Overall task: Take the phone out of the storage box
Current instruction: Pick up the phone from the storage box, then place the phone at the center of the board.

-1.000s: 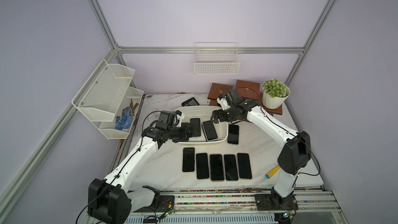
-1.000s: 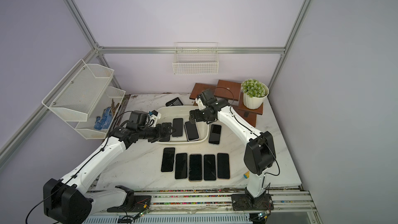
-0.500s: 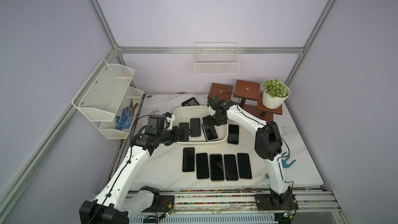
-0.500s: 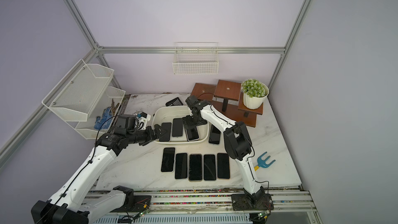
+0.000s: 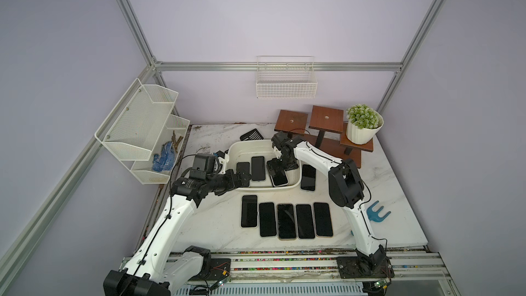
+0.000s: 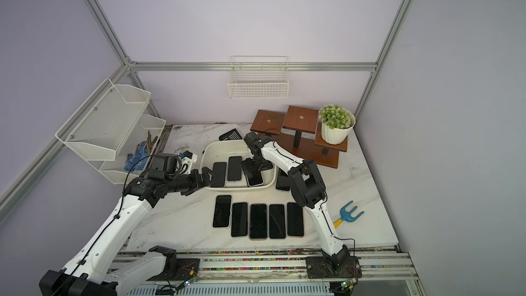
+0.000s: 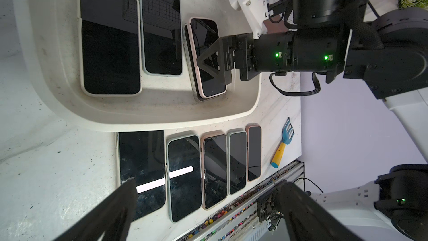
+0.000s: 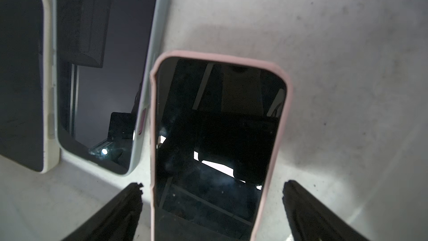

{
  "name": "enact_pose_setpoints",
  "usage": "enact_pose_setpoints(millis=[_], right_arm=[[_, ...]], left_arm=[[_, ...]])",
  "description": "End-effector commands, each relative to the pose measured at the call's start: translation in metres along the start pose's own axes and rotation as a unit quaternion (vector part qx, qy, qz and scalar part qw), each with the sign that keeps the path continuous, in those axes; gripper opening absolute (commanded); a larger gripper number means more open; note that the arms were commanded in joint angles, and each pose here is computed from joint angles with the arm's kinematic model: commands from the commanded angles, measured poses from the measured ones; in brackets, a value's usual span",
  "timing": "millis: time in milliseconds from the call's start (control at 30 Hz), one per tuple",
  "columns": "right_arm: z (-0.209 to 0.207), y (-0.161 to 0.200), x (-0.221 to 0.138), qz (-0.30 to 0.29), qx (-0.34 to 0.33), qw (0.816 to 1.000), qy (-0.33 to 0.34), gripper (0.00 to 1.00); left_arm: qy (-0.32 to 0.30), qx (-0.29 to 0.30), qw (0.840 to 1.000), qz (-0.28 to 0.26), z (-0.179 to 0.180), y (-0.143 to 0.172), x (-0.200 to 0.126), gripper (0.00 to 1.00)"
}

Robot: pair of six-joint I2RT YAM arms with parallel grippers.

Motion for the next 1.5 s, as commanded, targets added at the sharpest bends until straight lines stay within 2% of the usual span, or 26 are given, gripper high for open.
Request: enact_pose_setpoints(millis=[0, 367, 500, 633, 733, 867, 1133, 1467], right_arm=[[0.001, -0.001, 0.007, 0.008, -0.008, 1.000, 0.006, 1.00], [0.000, -0.003, 0.021, 0.016, -0.005, 1.000, 0.003, 0.99], [-0.001, -0.003, 0.023, 0.018, -0.002, 1.000, 0.006, 0.92], [-0.001, -0.004, 0.020, 0.015, -0.002, 1.000, 0.007, 0.79], [0.000, -0.006, 0.011, 0.006, -0.002, 1.000, 0.010, 0.74], [0.003, -0.015, -0.014, -0.022, -0.001, 1.000, 0.008, 0.72], [0.012, -0.032, -0.089, -0.107, -0.002, 0.994, -0.002, 0.72], [0.002, -0.017, -0.161, -0.163, 0.037, 0.986, -0.018, 0.72]], left_arm=[[0.003, 0.012, 1.000, -0.008, 0.000, -0.001, -0.004, 1.00], [-0.001, 0.012, 1.000, -0.007, 0.001, 0.000, -0.005, 1.00], [-0.003, 0.012, 1.000, -0.008, 0.002, 0.001, -0.005, 1.00], [-0.003, 0.012, 1.000, -0.008, 0.003, 0.001, -0.005, 1.00], [-0.002, 0.012, 1.000, -0.009, 0.003, 0.001, -0.005, 1.00], [0.002, 0.011, 1.000, -0.010, 0.004, 0.001, -0.004, 1.00], [0.020, 0.002, 1.000, -0.015, 0.001, -0.003, 0.001, 1.00], [0.066, -0.005, 0.998, 0.002, -0.012, -0.015, 0.017, 1.00]])
Point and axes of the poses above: each gripper's point midway between its finger pads, its own x axis out along the fingers, its own z axis along the line the jaws close on, y = z × x, the point moved 9 cm from there along -x, back along the fingers, and after that the axes turned 14 degrees about -x, right-handed, at the moved point
